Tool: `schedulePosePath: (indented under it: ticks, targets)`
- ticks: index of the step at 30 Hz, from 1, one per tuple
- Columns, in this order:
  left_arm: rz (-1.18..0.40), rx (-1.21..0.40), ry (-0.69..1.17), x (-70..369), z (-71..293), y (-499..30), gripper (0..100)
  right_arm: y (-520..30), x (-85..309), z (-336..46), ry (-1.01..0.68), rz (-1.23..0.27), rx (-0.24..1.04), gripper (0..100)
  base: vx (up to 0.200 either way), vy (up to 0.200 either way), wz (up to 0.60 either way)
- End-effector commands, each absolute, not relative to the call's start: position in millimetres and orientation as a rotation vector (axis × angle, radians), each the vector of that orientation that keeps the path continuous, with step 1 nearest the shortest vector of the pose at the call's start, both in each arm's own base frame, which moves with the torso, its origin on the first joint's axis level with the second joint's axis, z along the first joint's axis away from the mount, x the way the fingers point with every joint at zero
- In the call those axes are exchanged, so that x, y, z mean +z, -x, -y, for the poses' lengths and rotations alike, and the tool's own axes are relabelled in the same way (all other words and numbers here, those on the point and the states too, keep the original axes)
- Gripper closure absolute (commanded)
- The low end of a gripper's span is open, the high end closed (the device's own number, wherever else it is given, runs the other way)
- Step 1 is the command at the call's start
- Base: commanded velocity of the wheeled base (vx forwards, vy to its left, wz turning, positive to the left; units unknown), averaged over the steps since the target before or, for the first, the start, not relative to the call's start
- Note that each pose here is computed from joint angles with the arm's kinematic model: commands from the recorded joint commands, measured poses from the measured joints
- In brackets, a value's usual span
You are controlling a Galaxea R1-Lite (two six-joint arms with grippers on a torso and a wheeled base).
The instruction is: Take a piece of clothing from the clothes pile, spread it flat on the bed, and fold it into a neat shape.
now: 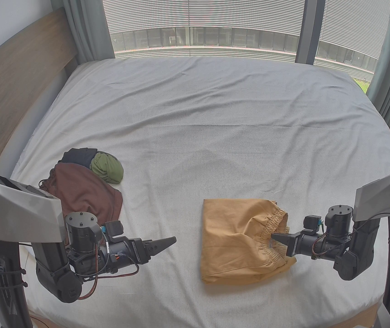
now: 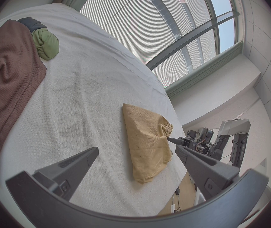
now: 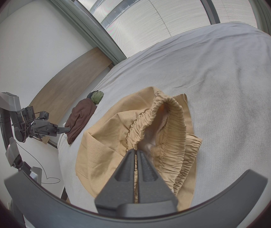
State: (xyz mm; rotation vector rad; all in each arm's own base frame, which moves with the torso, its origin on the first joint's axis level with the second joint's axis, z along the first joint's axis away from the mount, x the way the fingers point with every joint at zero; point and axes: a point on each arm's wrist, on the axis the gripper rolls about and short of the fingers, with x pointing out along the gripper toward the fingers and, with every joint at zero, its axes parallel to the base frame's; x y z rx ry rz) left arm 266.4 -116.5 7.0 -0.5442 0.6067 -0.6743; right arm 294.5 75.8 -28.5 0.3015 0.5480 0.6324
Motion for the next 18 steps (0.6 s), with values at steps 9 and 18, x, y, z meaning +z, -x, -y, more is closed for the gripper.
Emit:
schedulePosePath:
  ticks: [9, 18]
  targets:
    - [-0.604, -0.676, 0.544, 7.3, 116.9, -266.6, 0, -296.7, -26.6, -71.9, -0.305, -0.537, 0.631, 100, 0.000, 0.000, 0.00]
    - [-0.606, -0.677, 0.544, 7.2, 117.2, -266.3, 0, -298.2, -26.4, -71.8, -0.303, -0.530, 0.631, 0, 0.000, 0.000, 0.00]
